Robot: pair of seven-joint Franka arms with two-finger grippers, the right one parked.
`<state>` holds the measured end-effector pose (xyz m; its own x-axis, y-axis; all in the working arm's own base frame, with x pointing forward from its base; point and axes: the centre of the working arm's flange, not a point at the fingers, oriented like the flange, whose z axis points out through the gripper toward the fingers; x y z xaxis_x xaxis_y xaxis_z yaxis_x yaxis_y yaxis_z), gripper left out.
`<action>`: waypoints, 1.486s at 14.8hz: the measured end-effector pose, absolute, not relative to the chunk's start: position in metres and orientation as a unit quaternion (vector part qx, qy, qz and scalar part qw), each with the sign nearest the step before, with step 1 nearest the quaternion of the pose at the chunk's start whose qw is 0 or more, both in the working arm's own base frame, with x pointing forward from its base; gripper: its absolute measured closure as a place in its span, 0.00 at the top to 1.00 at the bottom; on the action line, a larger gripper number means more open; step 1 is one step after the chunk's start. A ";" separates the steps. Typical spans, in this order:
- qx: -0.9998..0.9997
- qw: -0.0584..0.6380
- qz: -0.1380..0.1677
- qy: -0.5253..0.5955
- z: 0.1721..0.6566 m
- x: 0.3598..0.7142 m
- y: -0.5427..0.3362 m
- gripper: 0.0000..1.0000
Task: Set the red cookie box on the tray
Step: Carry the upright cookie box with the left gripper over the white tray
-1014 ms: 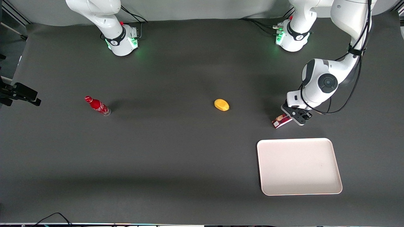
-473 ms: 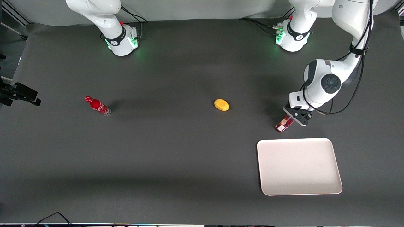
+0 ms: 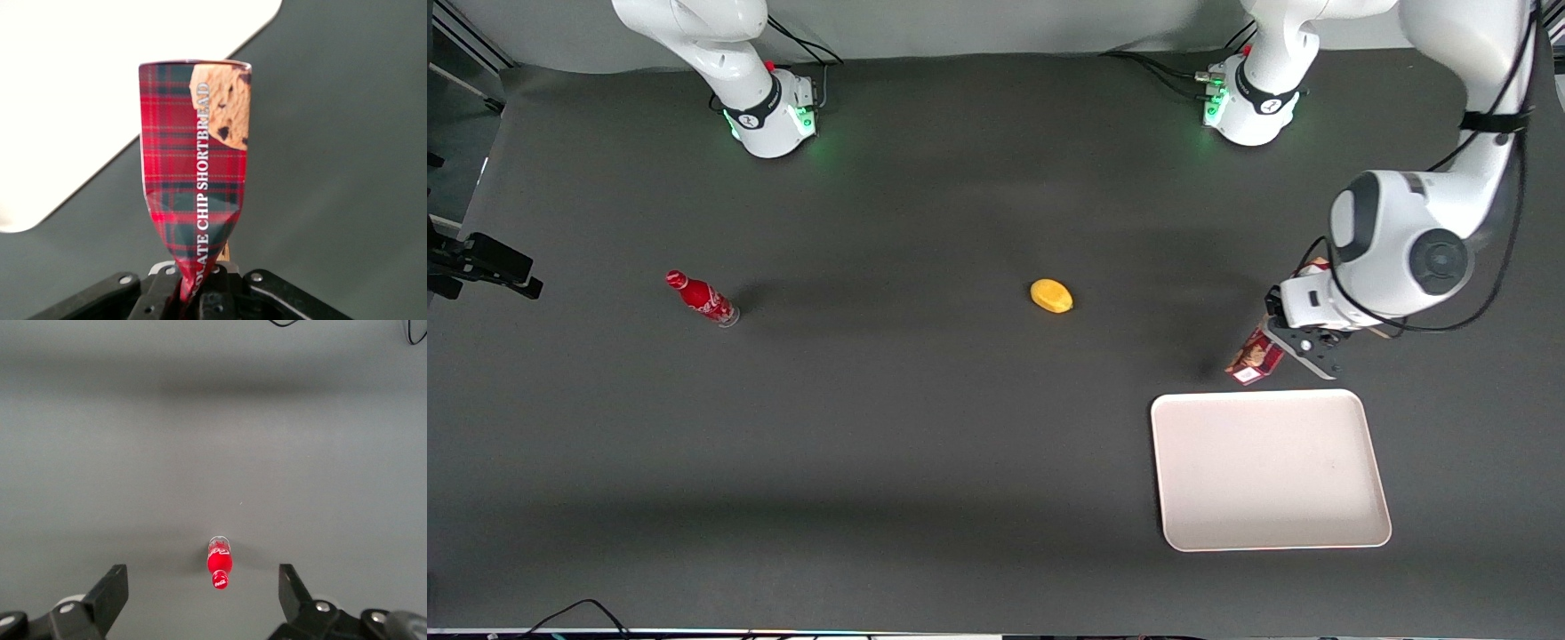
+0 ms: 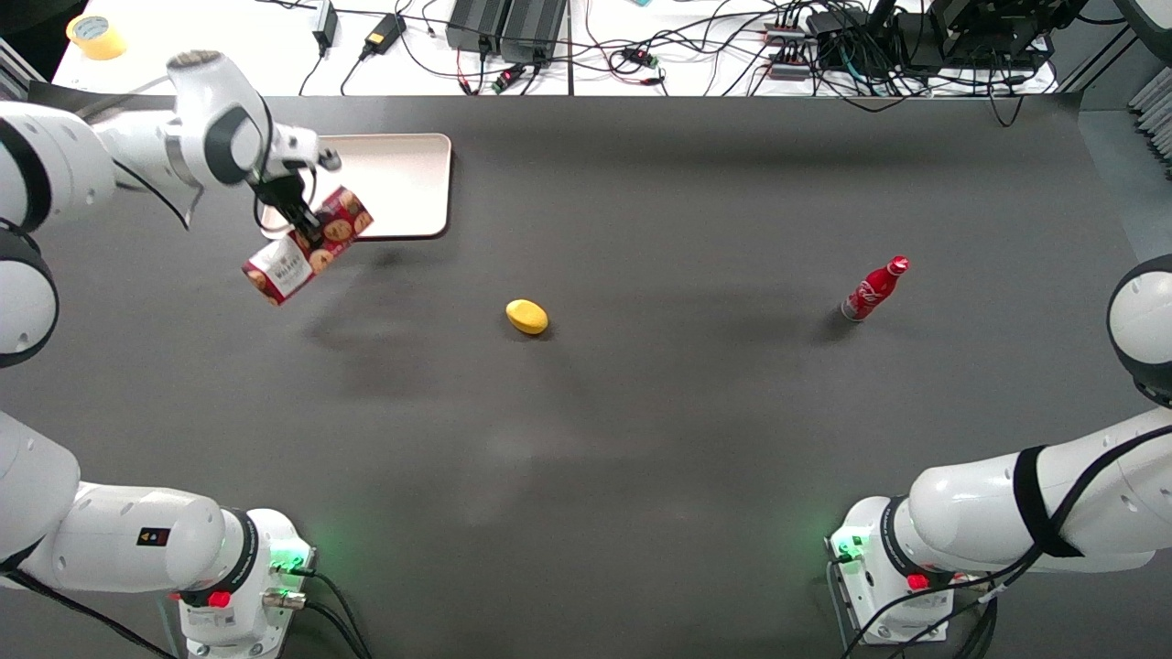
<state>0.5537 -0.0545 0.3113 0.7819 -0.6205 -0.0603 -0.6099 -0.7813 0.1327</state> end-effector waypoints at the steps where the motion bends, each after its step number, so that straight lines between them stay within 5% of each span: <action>1: 0.945 0.056 -0.050 -0.317 0.331 0.563 -0.051 0.07; 9: 0.979 0.053 -0.035 -0.192 0.504 0.613 -0.034 0.07; 13: 0.988 0.037 -0.002 -0.151 0.547 0.655 0.009 0.07; 19: 0.996 -0.006 0.036 -0.082 0.471 0.741 0.065 0.07; 22: 0.999 0.030 0.013 -0.027 0.394 0.759 0.074 0.07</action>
